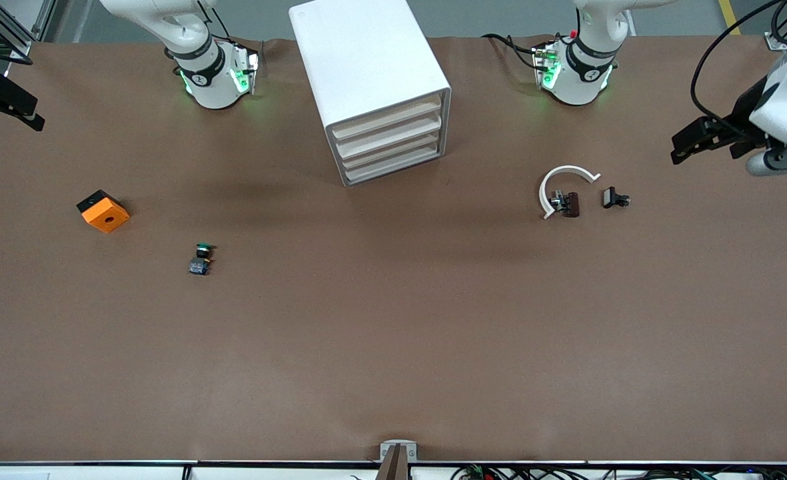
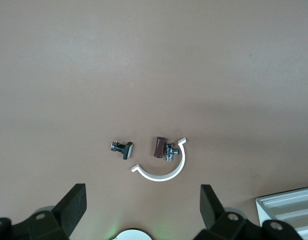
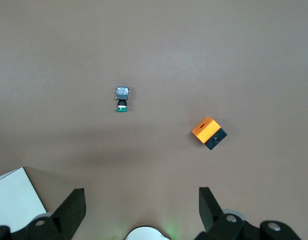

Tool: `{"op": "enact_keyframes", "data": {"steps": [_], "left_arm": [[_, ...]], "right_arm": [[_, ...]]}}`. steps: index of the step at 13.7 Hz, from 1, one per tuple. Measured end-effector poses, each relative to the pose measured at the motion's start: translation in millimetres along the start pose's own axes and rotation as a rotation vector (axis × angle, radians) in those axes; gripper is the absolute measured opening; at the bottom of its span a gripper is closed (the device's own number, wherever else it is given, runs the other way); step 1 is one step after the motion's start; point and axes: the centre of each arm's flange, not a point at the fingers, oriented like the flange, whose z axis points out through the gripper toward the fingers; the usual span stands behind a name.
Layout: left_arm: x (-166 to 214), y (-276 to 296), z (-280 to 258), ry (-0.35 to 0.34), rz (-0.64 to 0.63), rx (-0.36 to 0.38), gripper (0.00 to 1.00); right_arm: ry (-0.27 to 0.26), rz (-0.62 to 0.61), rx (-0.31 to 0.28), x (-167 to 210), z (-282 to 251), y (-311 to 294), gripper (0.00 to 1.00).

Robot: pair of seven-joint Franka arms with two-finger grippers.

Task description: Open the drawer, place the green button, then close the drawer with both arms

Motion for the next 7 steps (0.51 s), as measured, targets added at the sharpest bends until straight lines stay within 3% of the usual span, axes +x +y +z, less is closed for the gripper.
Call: {"op": "enact_keyframes", "data": {"steps": [4,7], "left_arm": [[51.8,7.8,65.5,-0.070,-0.011,-0.013,1.00],[86.9,38.8,129.5,-0.093,-0.078,-0.020,1.00]], "right_arm": [[-0.009,-0.005,-0.002,3.3,3.8,-3.1,1.00],[-0.046,-0.036,-0.012,17.1,22.2,-21.2,1.00]]}}
